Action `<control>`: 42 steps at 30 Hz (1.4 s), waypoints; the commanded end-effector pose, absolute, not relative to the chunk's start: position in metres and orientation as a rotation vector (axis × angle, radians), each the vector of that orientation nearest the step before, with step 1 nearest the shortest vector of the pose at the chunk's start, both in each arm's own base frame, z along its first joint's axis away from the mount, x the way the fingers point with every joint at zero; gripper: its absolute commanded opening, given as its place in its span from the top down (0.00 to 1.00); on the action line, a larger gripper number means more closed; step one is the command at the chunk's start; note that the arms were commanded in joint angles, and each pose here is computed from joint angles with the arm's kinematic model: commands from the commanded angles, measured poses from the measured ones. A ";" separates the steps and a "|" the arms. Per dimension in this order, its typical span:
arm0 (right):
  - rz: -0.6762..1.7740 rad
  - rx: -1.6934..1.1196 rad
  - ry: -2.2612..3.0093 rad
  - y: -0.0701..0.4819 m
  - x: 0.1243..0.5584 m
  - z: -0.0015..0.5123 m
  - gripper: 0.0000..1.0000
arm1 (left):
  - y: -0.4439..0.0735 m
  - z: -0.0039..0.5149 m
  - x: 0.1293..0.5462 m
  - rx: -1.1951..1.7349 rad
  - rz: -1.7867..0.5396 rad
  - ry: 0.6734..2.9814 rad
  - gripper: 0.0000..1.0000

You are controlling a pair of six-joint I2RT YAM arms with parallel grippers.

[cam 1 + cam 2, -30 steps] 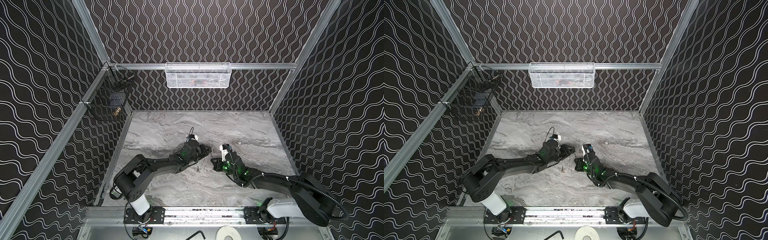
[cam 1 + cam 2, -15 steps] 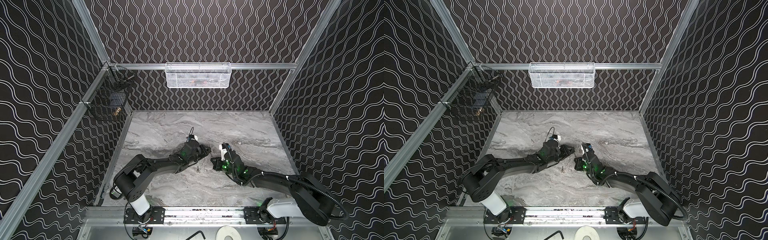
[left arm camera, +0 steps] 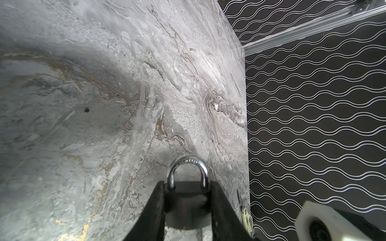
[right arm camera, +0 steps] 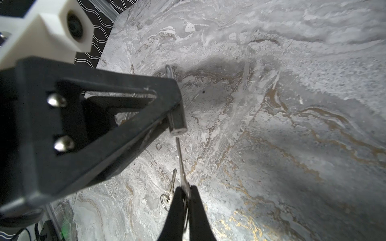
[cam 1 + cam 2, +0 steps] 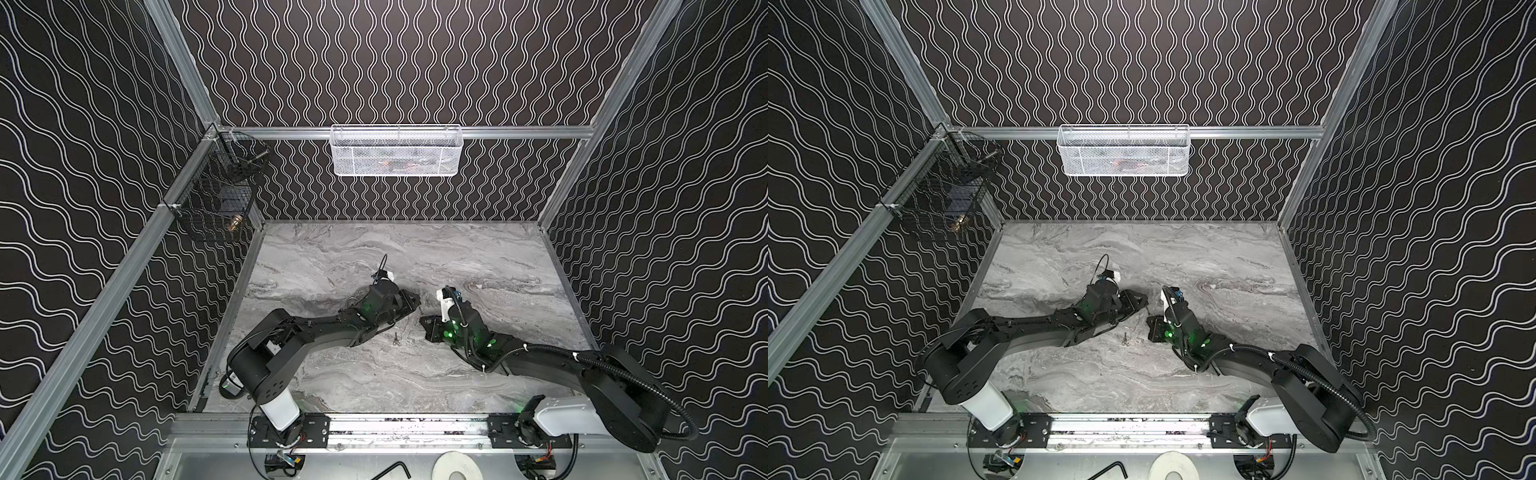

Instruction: Unlock with the key

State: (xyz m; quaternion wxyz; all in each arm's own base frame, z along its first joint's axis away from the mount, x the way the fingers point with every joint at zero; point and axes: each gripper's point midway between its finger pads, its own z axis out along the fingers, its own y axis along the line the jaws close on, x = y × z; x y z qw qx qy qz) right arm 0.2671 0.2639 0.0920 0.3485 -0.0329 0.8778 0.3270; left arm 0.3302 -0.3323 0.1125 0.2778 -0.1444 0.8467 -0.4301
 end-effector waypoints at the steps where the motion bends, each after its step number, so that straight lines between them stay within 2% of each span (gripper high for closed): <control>1: 0.860 -0.084 2.263 0.268 0.270 0.096 1.00 | -0.336 0.124 0.335 -0.354 -1.172 2.231 1.00; 42: 0.834 -0.104 2.251 0.279 0.284 0.107 1.00 | -0.338 0.121 0.331 -0.342 -1.176 2.256 1.00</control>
